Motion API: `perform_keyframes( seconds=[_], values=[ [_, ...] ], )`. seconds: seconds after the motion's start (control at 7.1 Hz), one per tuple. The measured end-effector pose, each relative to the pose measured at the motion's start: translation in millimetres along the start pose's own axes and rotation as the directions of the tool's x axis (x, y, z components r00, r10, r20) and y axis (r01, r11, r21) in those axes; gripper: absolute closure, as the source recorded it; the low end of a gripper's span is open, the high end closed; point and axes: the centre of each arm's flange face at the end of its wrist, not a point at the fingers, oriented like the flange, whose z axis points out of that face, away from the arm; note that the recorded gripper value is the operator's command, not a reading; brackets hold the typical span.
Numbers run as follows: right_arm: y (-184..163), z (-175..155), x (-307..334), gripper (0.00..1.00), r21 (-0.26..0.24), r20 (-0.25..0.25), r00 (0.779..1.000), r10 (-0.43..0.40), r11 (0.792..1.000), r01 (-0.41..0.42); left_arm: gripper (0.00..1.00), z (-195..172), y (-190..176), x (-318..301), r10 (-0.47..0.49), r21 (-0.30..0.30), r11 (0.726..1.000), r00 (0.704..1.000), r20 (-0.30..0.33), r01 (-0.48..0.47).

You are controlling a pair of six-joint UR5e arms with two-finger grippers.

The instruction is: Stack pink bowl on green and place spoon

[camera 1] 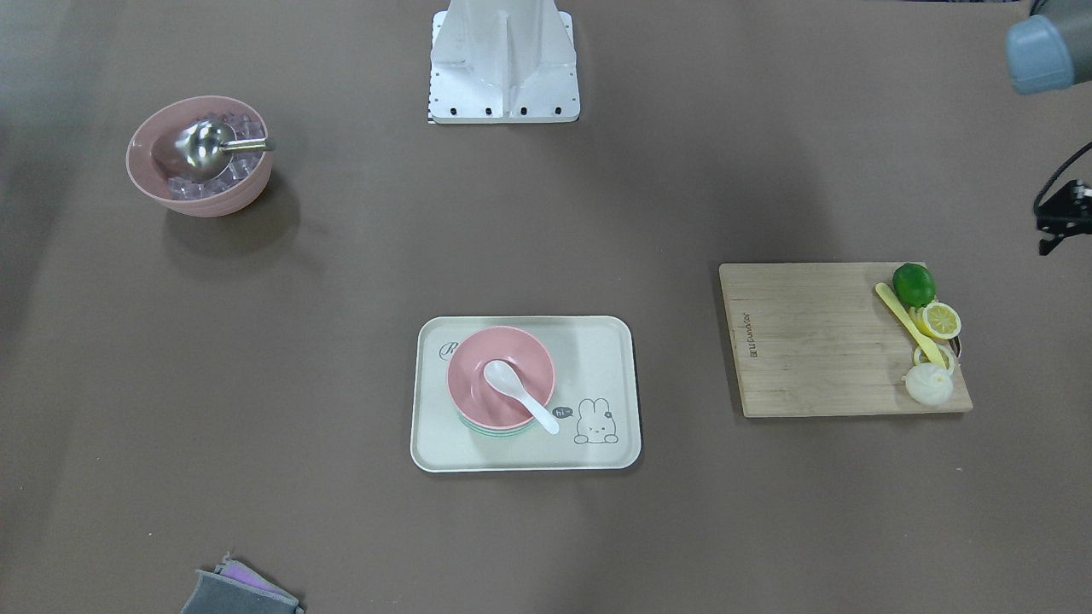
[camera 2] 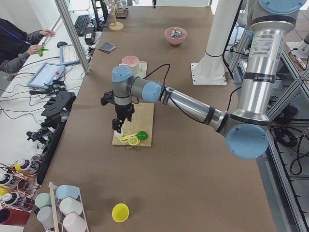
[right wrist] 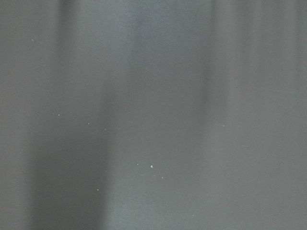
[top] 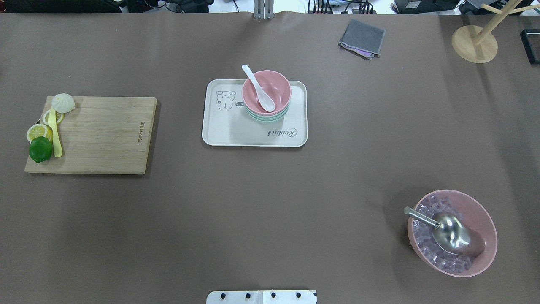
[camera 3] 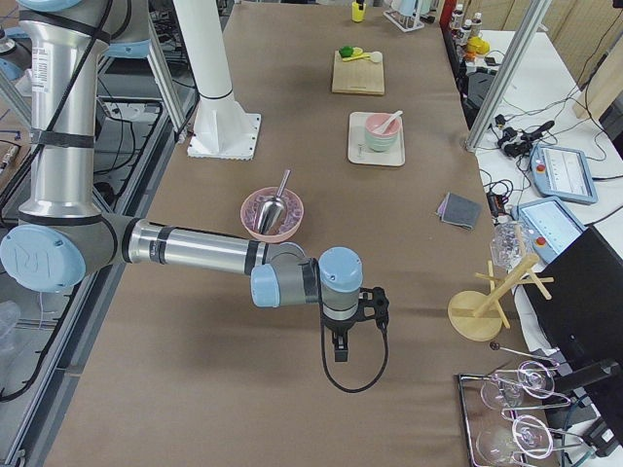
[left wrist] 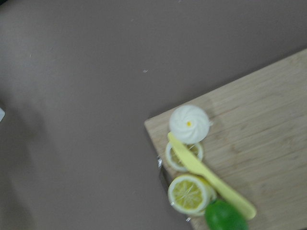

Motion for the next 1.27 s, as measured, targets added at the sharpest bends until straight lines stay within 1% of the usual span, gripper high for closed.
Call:
perform_keyframes(
  seconds=[0.14,0.28,0.42,0.56,0.7,0.85,0.99,1.13,1.27],
  values=[
    [-0.7,-1.4,-0.5,0.0,0.003,0.0,1.0,-0.001,1.0,0.001,0.02,7.0,46.8,-36.0,-0.018,-0.003,1.0,1.0,-0.017,0.018],
    [-1.0,-2.5,-0.9,0.0,0.005,-0.001,1.0,-0.002,1.0,0.002,0.02,26.7,88.6,-60.2,-0.046,-0.021,0.999,0.998,-0.031,0.046],
    [-1.6,-4.0,-1.8,0.0,0.008,-0.001,1.0,-0.003,1.0,0.003,0.02,48.6,119.5,-79.4,-0.08,-0.044,0.996,0.996,-0.041,0.078],
    [-2.9,-5.3,-2.5,0.0,0.011,0.0,1.0,-0.004,1.0,0.004,0.02,56.8,133.7,-92.8,-0.12,-0.047,0.992,0.992,-0.042,0.118],
    [-4.4,-6.2,-3.3,0.0,0.012,0.0,1.0,-0.006,1.0,0.006,0.02,58.9,138.8,-100.3,-0.179,-0.05,0.983,0.983,-0.038,0.177],
    [-5.1,-6.8,-3.9,0.0,0.014,0.001,1.0,-0.007,1.0,0.007,0.02,58.0,140.6,-102.9,-0.28,-0.054,0.959,0.96,-0.031,0.278],
    [-5.3,-7.5,-4.1,0.0,0.015,0.001,1.0,-0.007,1.0,0.007,0.02,54.6,140.5,-101.7,-0.386,-0.051,0.922,0.922,-0.026,0.384],
    [-5.6,-9.5,-4.8,0.0,0.016,0.001,1.0,-0.005,1.0,0.005,0.02,51.7,142.1,-99.4,-0.45,-0.044,0.893,0.893,-0.025,0.449],
    [-6.2,-14.2,-7.8,0.0,0.013,0.001,1.0,-0.001,1.0,0.001,0.02,48.7,141.9,-95.0,-0.473,-0.04,0.881,0.88,-0.048,0.471]
  ],
)
